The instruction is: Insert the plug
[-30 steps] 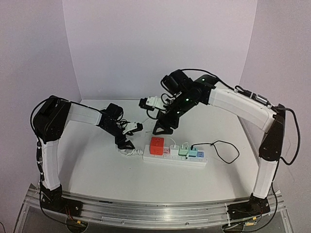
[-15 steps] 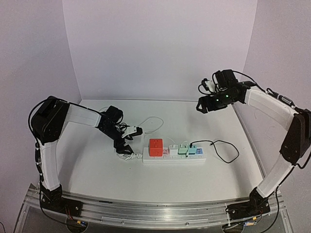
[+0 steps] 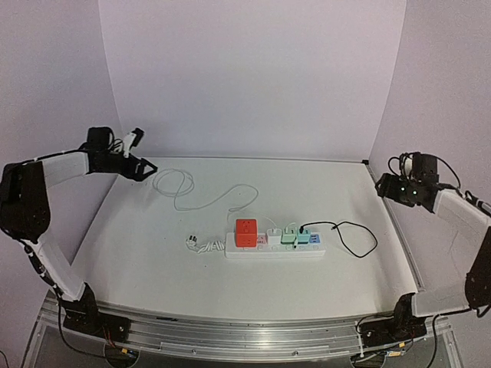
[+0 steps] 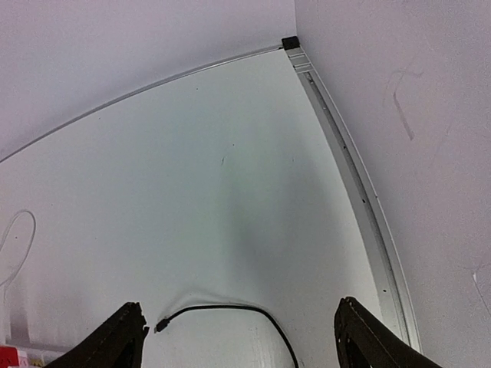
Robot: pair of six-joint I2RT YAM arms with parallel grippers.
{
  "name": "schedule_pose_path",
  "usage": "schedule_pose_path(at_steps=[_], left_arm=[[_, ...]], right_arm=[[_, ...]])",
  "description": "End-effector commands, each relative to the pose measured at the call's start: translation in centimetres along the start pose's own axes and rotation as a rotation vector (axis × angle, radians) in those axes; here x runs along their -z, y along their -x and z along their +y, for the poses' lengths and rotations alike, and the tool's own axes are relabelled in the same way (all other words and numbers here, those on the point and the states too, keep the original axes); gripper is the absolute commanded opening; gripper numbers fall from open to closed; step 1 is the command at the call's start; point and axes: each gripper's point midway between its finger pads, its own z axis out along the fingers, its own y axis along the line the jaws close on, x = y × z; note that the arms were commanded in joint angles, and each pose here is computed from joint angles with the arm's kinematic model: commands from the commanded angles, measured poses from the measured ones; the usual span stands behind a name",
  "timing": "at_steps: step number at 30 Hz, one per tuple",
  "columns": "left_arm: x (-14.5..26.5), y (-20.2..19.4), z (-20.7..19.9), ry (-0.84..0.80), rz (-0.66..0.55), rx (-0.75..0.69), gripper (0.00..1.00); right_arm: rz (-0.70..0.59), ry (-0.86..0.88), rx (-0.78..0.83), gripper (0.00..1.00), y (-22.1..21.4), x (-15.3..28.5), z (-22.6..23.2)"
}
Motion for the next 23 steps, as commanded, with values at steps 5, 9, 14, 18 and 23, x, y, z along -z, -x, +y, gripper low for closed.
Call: schedule_pose_path(at_steps=[5, 9, 14, 18, 23], left_arm=[[5.6, -6.8, 6.5, 0.406, -0.083, 0.408, 1.00], [6.8, -10.2, 6.6, 0.517, -0.068, 0.429, 1.00], [7.6, -13.1, 5.1, 0.532, -0.057, 0.383, 1.00], [7.9, -14.1, 3.7, 0.511, -0.092, 0.316, 1.00], [7.9, -14.9, 2.5, 0.472, -0.091, 0.300, 1.00]], right_arm=[[-0.211, 0.012, 0.016, 0.86, -3.3, 0.5, -2.2], [-0.196, 0.014, -0.005, 0.86, -6.0, -0.5, -2.7], [-0.206, -0.049, -0.043, 0.85, -7.6, -1.2, -4.3], [-0.235, -0.054, -0.053, 0.85, -8.1, -1.0, -4.6], [-0.256, -0.049, -0.043, 0.86, -8.1, -0.7, -4.5]])
